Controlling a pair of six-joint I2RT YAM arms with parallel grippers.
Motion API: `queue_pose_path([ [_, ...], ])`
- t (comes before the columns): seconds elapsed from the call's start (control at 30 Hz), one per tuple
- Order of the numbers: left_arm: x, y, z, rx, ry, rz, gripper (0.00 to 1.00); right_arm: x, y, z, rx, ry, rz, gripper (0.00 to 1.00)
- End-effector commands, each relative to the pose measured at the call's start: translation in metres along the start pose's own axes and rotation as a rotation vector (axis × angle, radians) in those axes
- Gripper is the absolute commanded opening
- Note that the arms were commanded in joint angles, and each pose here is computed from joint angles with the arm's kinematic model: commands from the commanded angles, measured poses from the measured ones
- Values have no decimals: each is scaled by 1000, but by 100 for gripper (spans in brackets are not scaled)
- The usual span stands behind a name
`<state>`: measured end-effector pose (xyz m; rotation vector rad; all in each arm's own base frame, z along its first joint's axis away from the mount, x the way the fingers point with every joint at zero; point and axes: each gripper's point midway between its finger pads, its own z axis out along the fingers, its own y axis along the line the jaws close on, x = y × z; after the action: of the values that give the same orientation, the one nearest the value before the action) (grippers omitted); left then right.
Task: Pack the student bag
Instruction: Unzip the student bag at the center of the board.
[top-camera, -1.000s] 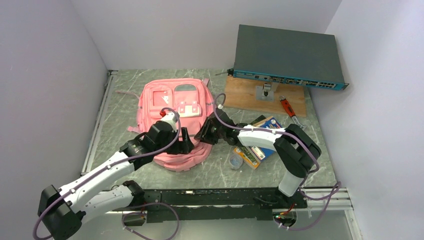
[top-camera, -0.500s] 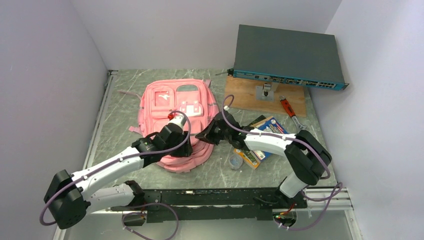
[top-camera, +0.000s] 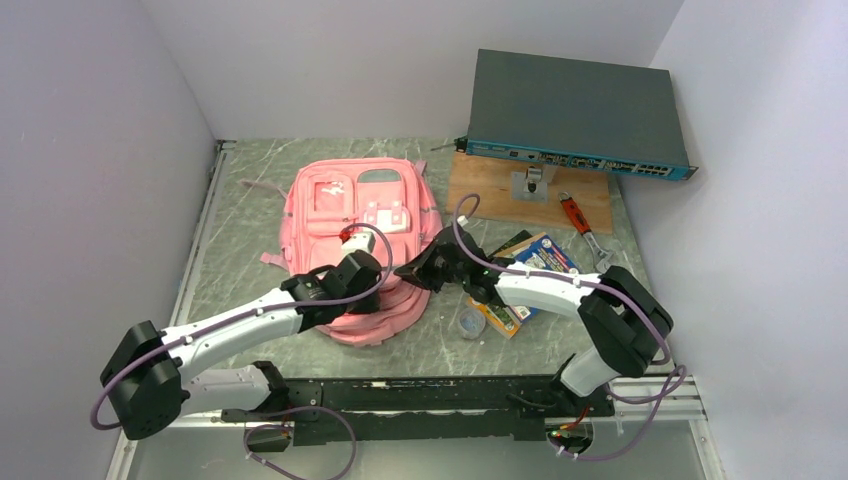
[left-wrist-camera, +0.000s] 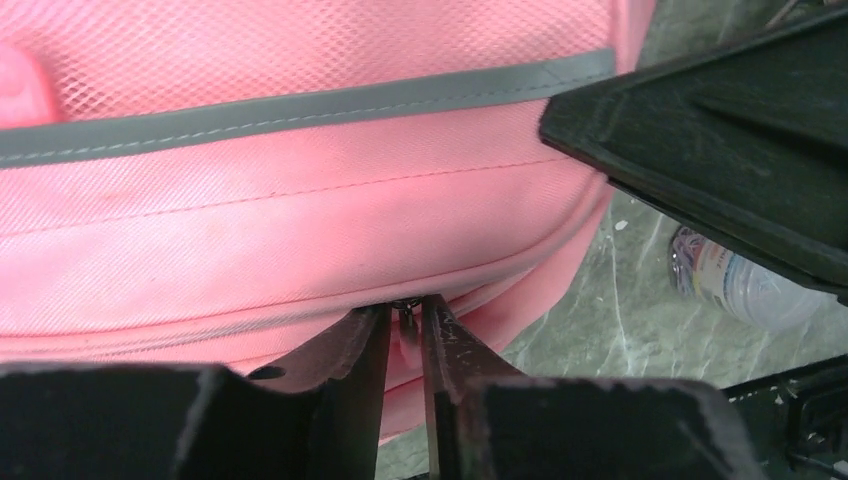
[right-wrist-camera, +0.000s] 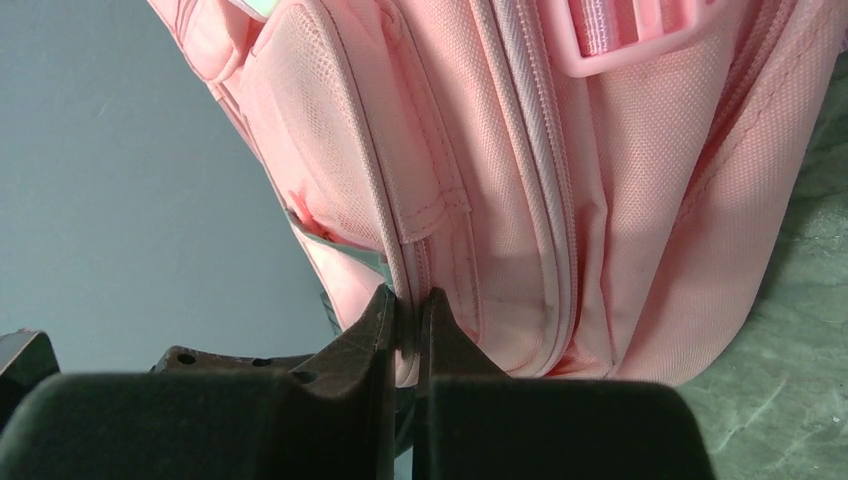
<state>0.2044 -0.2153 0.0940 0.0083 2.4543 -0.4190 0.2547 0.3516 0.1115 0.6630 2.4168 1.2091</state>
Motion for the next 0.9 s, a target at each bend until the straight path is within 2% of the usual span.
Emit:
queue_pose_path([
  [0.0,-21,15,-6,-112,-91,-53,20,-16,34,-16,-118,-53,15,0],
  [0.1,-14,33,-10,-163,-92,-49,14,-26,29,-19,-118,-54,-26,0],
  [0.2,-8,53,-17,-224,-92,-48,10,-42,26,-27,-195,-38,-73,0],
  [0.3,-8,73,-24,-275,-91,-56,0,-53,19,-33,-234,8,-156,0],
  [0.47,-19,107,-32,-364,-99,-116,0,-61,6,-41,-272,114,-243,0],
  [0.7,-43,155,-31,-462,-78,-209,0,-60,-1,-42,-258,185,-345,0],
  [0.87,-65,166,-27,-484,-43,-200,0,-61,-1,-38,-252,212,-398,0],
])
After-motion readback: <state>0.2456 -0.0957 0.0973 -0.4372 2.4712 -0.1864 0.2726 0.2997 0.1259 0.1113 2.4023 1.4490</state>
